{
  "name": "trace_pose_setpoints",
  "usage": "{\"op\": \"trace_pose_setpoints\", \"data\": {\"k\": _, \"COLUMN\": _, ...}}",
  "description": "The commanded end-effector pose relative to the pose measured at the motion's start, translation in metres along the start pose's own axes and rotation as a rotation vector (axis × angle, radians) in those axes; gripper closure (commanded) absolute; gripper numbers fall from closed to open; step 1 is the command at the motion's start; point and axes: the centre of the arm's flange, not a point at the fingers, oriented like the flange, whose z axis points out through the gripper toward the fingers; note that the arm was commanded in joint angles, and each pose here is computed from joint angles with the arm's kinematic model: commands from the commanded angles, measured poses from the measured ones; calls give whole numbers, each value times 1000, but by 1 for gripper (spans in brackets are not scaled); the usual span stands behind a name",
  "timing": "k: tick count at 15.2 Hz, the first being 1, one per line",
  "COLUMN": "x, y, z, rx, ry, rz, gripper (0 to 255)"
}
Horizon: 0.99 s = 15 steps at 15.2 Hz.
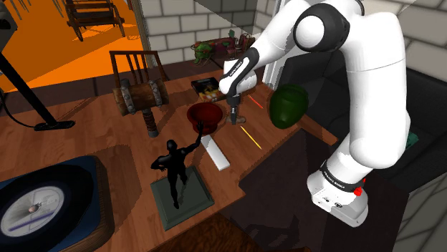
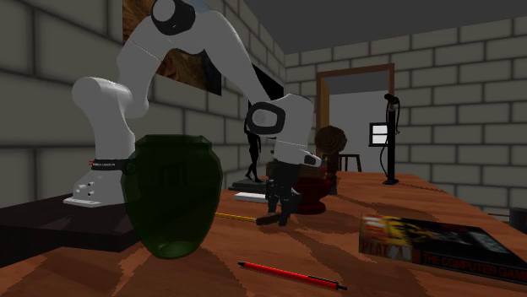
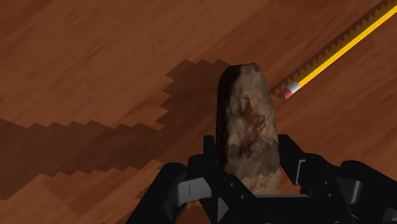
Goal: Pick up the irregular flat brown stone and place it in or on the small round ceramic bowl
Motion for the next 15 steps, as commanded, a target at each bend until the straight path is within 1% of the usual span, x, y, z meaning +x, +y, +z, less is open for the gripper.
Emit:
{"op": "trace_pose_setpoints", "data": {"k": 1, "x": 4, "y": -5, "z": 4, "rx": 6, "ry": -3, "rz": -8, "gripper": 255}}
{"op": "trace_pose_setpoints", "data": {"k": 2, "x": 0, "y": -3, "z": 4, "rx": 6, "ry": -4, "rz": -8, "gripper": 255}}
{"op": "trace_pose_setpoints", "data": {"k": 15, "x": -10, "y": -12, "z": -64, "rx": 6, "ry": -4, "rz": -8, "gripper": 255}}
